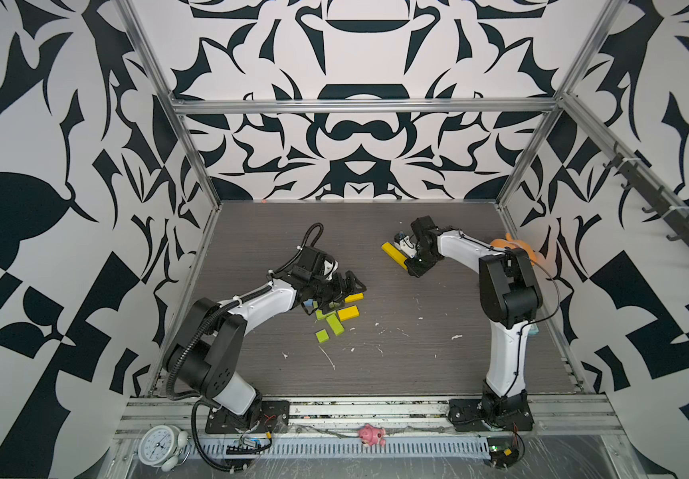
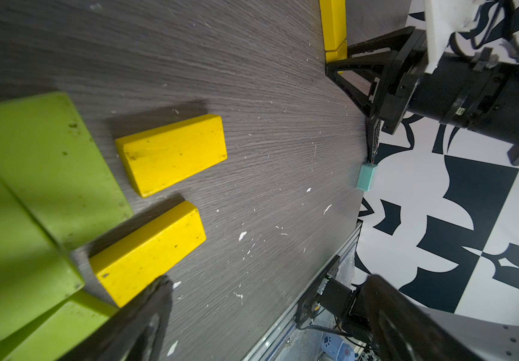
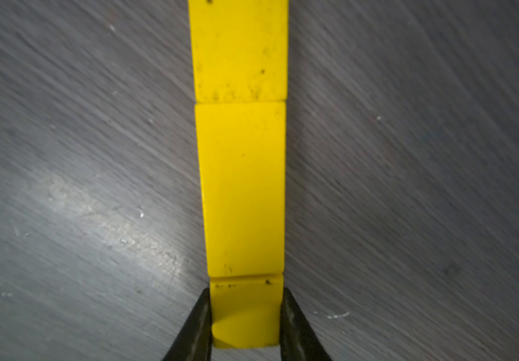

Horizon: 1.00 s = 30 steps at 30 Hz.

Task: Assemble the letter v with building blocks
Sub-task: Assemble the building block at the center of the board.

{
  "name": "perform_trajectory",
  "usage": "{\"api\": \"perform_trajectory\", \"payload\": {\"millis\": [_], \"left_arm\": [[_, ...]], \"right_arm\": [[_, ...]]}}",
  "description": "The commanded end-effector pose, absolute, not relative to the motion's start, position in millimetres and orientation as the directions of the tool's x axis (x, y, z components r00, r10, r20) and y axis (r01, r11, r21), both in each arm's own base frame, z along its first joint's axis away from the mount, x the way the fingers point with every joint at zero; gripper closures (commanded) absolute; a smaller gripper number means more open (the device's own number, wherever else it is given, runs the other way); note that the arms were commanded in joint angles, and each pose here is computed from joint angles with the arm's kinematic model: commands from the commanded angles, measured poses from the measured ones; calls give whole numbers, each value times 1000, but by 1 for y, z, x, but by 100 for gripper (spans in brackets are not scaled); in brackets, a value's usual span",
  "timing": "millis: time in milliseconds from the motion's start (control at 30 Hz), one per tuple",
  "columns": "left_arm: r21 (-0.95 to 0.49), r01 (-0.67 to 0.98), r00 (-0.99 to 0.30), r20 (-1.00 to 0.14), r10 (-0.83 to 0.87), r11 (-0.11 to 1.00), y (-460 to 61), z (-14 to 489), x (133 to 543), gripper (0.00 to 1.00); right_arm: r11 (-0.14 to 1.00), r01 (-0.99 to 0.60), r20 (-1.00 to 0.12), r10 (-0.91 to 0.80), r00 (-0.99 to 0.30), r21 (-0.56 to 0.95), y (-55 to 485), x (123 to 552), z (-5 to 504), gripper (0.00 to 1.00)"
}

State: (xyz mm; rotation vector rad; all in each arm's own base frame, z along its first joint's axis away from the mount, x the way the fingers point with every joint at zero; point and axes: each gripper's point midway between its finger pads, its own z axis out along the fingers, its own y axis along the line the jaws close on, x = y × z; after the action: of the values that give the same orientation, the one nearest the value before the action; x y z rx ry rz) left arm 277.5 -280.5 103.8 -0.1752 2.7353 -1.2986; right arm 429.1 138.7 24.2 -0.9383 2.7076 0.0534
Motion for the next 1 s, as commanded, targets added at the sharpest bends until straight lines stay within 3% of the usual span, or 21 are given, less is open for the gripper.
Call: {"api": "perform_trajectory", "payload": {"millis": [0, 433, 967], "left_arm": [[-768, -66, -988, -39, -150, 637, -281, 101, 277, 1], [-767, -67, -988, -38, -150, 638, -282, 101, 277, 1], [-767, -60, -988, -45, -147, 639, -283, 104, 276, 1]], "right_arm": [[776, -629, -251, -618, -745, -43, 146, 426, 16, 65], [773, -632, -251, -623, -741, -53, 147, 427, 17, 62], [774, -630, -269, -620, -737, -61, 148, 431, 20, 49]]}}
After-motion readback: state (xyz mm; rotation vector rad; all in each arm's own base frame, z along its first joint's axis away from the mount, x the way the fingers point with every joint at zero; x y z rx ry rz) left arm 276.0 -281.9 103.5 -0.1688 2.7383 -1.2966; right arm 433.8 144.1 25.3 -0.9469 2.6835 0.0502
